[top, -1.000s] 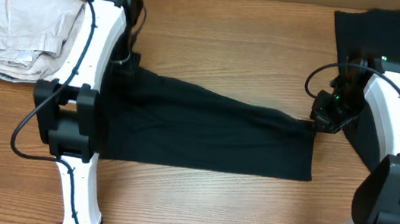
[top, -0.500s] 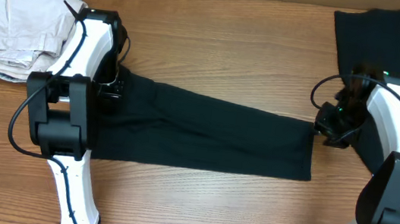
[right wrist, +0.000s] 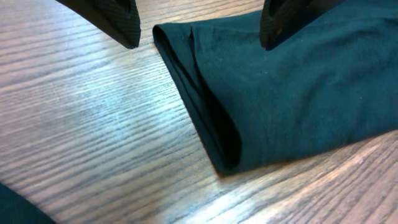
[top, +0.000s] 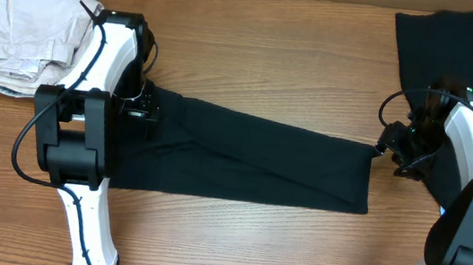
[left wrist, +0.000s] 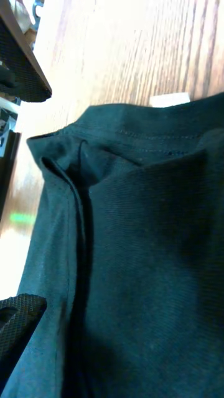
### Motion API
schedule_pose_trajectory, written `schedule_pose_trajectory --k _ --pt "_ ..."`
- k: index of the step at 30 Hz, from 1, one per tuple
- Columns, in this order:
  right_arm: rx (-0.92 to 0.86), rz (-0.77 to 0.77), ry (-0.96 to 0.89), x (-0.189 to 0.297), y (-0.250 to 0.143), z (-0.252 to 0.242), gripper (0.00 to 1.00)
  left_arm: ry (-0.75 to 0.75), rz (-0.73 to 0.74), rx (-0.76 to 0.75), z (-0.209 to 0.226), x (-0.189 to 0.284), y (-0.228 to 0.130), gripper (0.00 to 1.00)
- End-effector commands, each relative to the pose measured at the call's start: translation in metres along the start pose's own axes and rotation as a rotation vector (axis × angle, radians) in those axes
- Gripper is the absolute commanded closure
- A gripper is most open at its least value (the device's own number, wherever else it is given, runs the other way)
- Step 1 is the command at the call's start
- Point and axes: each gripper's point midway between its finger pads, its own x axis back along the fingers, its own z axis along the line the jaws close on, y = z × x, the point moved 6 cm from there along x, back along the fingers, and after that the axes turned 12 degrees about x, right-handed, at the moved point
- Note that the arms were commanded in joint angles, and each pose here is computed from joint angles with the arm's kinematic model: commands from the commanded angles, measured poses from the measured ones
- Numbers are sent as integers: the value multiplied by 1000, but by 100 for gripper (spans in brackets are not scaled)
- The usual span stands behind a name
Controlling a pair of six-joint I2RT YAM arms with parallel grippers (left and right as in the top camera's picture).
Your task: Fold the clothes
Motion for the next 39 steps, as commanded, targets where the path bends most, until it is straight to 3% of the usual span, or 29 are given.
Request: schedule_pose_trajectory --k 1,6,14,25,34,36,39 --pt "64 -34 50 7 -2 6 33 -28 -86 -4 4 31 4 0" --pt "76 -19 59 -6 -6 5 20 -121 -290 42 11 101 14 0" --pt "68 11 85 -38 -17 3 18 -321 -669 87 24 208 12 0" --pt "-2 41 109 -81 -38 7 26 -351 -756 94 28 229 9 0" --pt "-13 -34 114 -96 -31 5 89 -356 -771 96 28 231 11 0" --pt "-23 -59 117 -95 -26 4 96 -357 -771 96 28 231 11 0" --pt "-66 -95 126 -86 -15 -5 96 -353 -773 98 28 231 11 0"
